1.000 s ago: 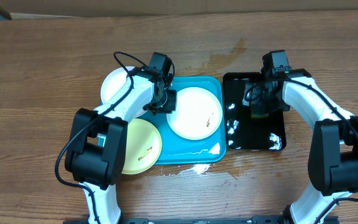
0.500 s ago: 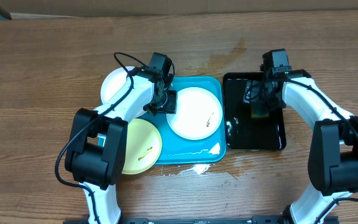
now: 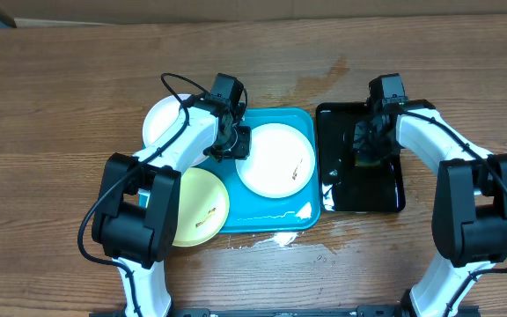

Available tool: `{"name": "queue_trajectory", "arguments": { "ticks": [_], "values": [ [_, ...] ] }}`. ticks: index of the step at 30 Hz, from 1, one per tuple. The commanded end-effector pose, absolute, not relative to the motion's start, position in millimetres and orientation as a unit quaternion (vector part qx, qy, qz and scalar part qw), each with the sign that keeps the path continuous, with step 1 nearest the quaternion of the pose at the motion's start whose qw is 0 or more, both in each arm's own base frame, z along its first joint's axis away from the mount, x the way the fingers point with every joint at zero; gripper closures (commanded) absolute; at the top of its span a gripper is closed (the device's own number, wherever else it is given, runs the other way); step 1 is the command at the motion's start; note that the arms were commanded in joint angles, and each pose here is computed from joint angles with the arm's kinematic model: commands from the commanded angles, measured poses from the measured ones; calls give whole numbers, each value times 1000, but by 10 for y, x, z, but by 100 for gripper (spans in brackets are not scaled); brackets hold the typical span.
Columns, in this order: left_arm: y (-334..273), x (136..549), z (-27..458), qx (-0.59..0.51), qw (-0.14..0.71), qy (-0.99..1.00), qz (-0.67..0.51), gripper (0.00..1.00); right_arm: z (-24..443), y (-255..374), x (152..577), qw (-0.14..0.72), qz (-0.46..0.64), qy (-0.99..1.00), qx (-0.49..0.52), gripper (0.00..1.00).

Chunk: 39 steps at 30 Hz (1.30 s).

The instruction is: Clean dirty plates on tray and stack at the side

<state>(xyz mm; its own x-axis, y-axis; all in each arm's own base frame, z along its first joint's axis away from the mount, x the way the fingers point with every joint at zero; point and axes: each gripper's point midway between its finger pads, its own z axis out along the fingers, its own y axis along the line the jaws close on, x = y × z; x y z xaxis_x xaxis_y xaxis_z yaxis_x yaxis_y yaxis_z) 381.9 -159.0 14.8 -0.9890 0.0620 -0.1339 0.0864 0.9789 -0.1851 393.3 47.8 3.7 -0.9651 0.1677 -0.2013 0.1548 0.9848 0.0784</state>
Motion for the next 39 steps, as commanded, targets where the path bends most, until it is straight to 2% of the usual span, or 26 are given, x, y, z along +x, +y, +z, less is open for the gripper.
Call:
{"name": "queue_trajectory", "arguments": {
  "ticks": [1,4,7,8,19,21,23,27,31,32,34,35,39],
  "values": [
    [-1619,3848,125,38,65,993,-93,65,-116,581,3827,73,60,992,82,52],
    [-1595,3855,121,28,66,994,-86,68,-107,654,3816,68,81,991,80,57],
    [-1597,3859,122,28,67,994,-87,69,-71,669,3855,73,85,991,79,70],
    [-1598,3861,123,25,68,994,-87,69,-45,670,3866,74,85,990,79,72],
    [-1684,3821,122,17,64,994,-89,71,32,660,3787,56,81,992,81,71],
    [-1717,3816,113,24,69,994,-84,63,31,659,3780,54,81,992,81,71],
    [-1703,3824,94,29,78,995,-63,61,30,659,3773,53,81,992,81,71],
    [-1639,3812,41,25,89,995,-27,71,20,658,3758,51,80,992,81,68],
    [-1625,3783,16,26,85,996,-24,74,17,656,3740,47,80,992,82,65],
    [-1621,3786,16,25,85,996,-24,77,16,655,3739,47,79,992,82,66],
    [-1619,3794,18,25,87,996,-25,90,17,655,3742,48,80,992,82,66],
    [-1621,3795,18,25,87,996,-25,96,17,656,3741,47,80,992,82,69],
    [-1575,3822,58,22,93,995,-12,96,32,653,3732,45,79,993,80,86]
  ]
}}
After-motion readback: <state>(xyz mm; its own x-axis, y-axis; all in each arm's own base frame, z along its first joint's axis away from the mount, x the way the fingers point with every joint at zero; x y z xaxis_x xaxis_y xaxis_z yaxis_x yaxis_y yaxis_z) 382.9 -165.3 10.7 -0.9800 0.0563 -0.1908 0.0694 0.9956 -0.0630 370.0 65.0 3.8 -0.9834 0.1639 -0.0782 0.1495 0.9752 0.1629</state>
